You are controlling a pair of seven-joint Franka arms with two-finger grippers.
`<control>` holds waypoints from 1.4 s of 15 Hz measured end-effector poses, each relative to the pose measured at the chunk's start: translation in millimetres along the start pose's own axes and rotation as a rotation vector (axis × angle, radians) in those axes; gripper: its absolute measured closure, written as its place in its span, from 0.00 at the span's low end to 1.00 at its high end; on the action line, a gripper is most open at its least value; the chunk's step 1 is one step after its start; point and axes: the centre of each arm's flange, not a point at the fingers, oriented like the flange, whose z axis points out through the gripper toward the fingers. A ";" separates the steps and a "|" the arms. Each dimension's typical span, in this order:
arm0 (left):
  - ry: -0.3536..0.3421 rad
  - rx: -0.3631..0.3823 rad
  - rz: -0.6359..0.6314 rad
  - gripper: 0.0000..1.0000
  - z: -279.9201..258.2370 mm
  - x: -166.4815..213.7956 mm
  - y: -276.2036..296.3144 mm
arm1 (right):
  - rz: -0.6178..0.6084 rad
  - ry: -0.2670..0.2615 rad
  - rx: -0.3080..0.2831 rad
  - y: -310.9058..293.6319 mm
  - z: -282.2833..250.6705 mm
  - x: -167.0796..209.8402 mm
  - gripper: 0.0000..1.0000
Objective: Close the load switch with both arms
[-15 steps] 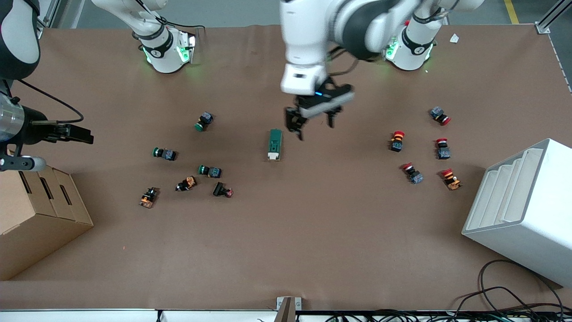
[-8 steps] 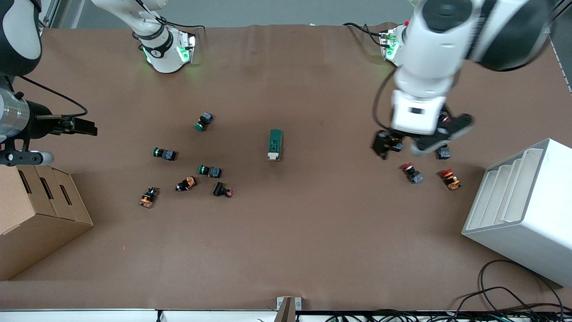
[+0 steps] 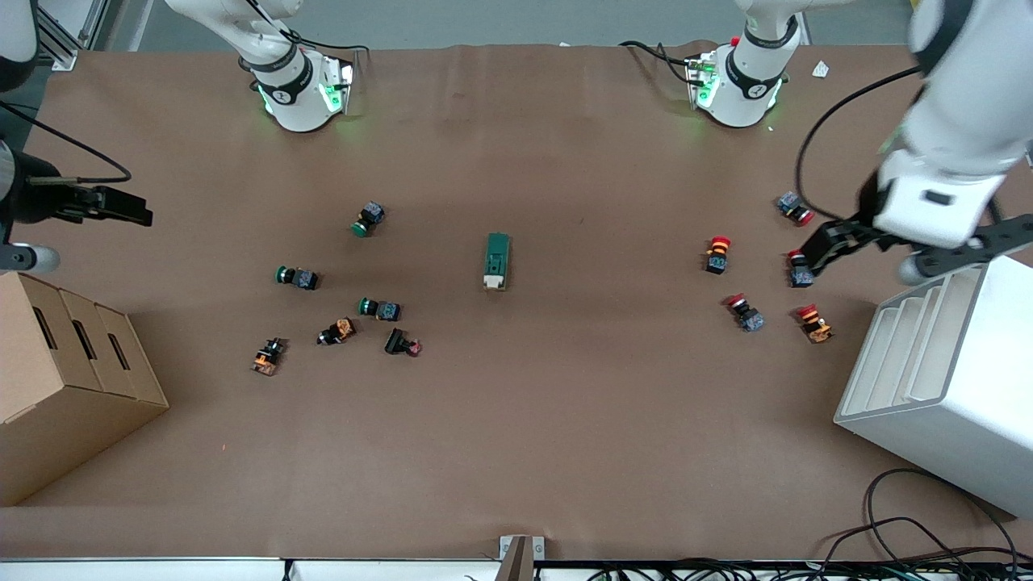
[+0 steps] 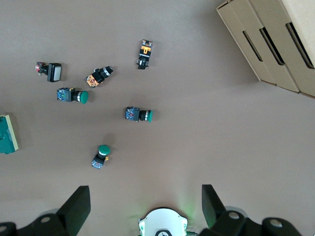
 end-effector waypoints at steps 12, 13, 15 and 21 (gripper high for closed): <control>-0.121 -0.038 0.245 0.00 -16.2 -33.8 -86.4 | 0.025 0.118 0.006 15.5 -35.8 -85.1 0.00; -0.120 -0.037 0.248 0.00 -18.3 -39.8 -87.0 | 0.027 0.128 0.006 16.5 -39.6 -89.0 0.00; -0.114 -0.034 0.258 0.00 -23.0 -50.5 -84.0 | 0.026 0.139 0.007 16.6 -43.0 -92.3 0.00; -0.113 -0.039 0.274 0.00 -24.9 -55.7 -80.3 | 0.024 0.152 0.007 15.1 -41.4 -89.1 0.00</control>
